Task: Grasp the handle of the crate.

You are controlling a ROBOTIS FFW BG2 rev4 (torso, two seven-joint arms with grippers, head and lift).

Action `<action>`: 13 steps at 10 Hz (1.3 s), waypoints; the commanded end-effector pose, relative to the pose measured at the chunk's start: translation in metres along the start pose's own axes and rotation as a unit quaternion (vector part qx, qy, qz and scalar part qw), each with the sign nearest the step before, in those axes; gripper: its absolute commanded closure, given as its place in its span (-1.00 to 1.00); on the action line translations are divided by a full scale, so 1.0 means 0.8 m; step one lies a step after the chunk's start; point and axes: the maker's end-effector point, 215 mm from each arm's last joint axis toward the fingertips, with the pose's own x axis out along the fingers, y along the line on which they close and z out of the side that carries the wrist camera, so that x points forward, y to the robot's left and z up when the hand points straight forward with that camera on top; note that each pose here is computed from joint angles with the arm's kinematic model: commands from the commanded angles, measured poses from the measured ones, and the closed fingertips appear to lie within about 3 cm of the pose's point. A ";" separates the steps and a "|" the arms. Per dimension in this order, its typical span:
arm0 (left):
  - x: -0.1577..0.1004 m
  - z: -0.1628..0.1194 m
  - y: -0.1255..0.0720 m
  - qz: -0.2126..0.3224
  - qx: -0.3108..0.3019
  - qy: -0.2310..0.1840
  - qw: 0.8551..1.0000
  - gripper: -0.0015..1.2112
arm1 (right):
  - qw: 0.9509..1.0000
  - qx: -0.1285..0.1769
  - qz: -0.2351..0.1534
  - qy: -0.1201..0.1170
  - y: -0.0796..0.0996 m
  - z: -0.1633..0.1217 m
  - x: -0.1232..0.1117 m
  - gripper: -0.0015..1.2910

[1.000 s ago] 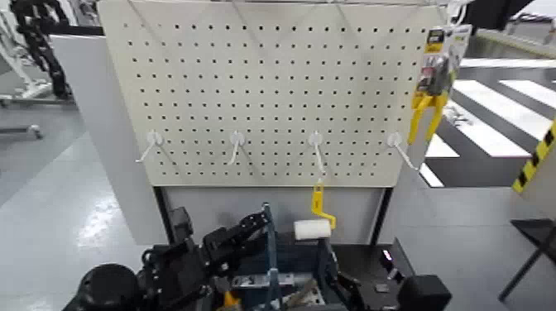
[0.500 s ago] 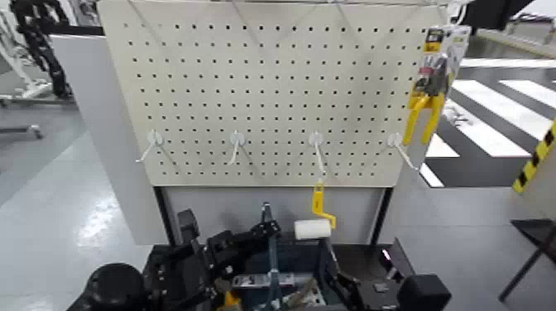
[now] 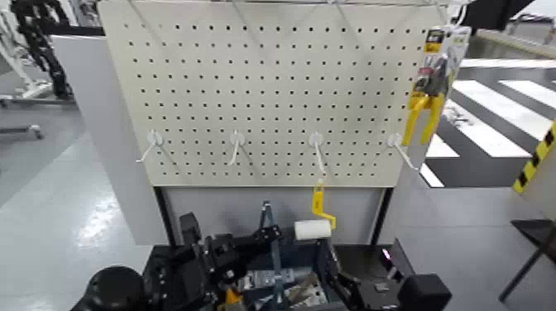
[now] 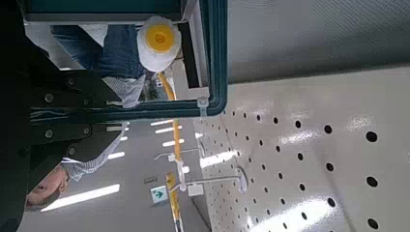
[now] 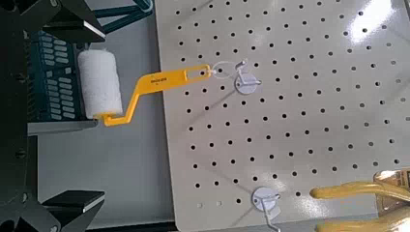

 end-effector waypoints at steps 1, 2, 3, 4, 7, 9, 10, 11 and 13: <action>0.003 -0.016 -0.009 -0.015 -0.009 0.007 1.000 0.97 | 1.000 0.000 -0.001 0.001 -0.001 -0.001 -0.001 -0.77; 0.005 -0.024 -0.019 -0.024 -0.013 0.010 1.000 0.97 | 1.000 -0.001 -0.002 0.001 -0.002 -0.001 -0.001 -0.77; 0.004 -0.033 -0.021 -0.020 -0.021 0.015 0.999 0.97 | 1.000 -0.001 -0.002 0.001 -0.002 -0.001 -0.001 -0.77; 0.004 -0.037 -0.023 -0.020 -0.030 0.013 0.999 0.97 | 1.000 -0.001 -0.002 0.001 -0.002 -0.001 -0.001 -0.77; 0.005 -0.048 -0.037 -0.012 -0.057 0.000 0.998 0.97 | 1.000 0.000 -0.002 0.002 -0.003 -0.002 -0.001 -0.77; 0.007 -0.062 -0.063 -0.008 -0.063 0.003 0.998 0.97 | 1.000 0.000 -0.003 0.001 -0.003 -0.001 -0.001 -0.77; 0.006 -0.074 -0.067 -0.007 -0.077 0.008 0.997 0.97 | 1.000 0.000 -0.003 0.002 -0.003 -0.002 -0.002 -0.77; 0.003 -0.084 -0.068 -0.002 -0.093 0.009 0.996 0.97 | 1.000 0.000 -0.003 0.002 -0.003 -0.002 -0.002 -0.76; -0.004 -0.102 -0.068 0.012 -0.110 0.015 0.994 0.97 | 1.000 0.000 -0.003 0.002 -0.003 -0.002 -0.002 -0.76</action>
